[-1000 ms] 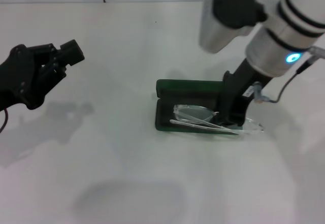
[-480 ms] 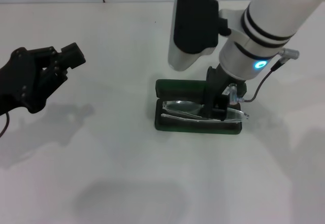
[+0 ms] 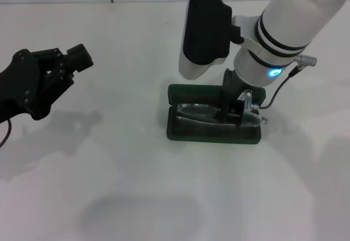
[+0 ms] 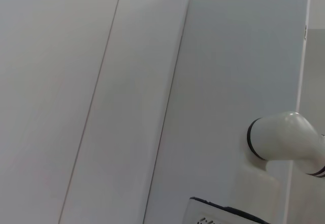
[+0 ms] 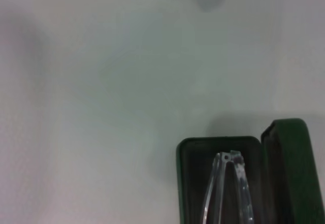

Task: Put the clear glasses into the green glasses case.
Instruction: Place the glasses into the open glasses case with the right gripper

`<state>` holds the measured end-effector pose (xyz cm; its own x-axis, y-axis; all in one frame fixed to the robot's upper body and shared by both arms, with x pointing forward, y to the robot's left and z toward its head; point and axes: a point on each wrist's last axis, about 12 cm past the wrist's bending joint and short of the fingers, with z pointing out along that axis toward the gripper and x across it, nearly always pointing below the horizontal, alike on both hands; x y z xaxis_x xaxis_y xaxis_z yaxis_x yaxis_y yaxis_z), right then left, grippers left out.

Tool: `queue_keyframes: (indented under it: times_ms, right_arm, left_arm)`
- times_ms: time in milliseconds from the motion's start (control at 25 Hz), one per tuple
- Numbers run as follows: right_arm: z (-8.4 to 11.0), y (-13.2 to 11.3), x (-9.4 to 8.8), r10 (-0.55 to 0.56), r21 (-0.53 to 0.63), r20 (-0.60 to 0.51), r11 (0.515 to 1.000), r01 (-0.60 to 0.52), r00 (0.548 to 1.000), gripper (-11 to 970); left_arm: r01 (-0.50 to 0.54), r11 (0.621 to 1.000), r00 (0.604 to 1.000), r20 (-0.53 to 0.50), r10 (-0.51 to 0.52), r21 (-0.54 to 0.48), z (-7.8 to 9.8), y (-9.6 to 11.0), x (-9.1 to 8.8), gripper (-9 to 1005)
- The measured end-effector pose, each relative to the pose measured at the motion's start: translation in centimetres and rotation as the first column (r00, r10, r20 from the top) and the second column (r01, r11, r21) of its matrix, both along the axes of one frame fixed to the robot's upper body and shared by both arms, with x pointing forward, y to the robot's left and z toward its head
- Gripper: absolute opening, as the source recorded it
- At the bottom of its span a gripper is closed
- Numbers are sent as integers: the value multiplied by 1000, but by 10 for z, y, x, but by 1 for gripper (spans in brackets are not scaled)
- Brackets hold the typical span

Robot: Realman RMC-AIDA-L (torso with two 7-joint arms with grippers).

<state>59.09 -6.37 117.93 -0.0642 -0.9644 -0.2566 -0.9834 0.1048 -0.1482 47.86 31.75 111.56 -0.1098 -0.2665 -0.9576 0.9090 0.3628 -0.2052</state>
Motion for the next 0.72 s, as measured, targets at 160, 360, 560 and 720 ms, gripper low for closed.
queue_keyframes:
  times_ms: [160,360,560,720]
  right_arm:
    - [-1,1,2,4,-11,13,1000,-4,1000,158]
    - [-1,3,2,14,-22,30,1000,-14,999,159]
    - [-2,6,2,32,-27,51,999,-31,998,161]
    - [-3,8,2,41,-32,65,999,-39,997,162]
  left_arm:
    - [-2,1000,1000,1,2,0,0,-1,0,53]
    - [-9,1000,1000,-3,9,-6,-5,-2,-1,53]
    - [-12,1000,1000,-3,12,-7,-6,-2,-2,53]
    - [-12,1000,1000,0,12,-5,-6,-2,-2,53]
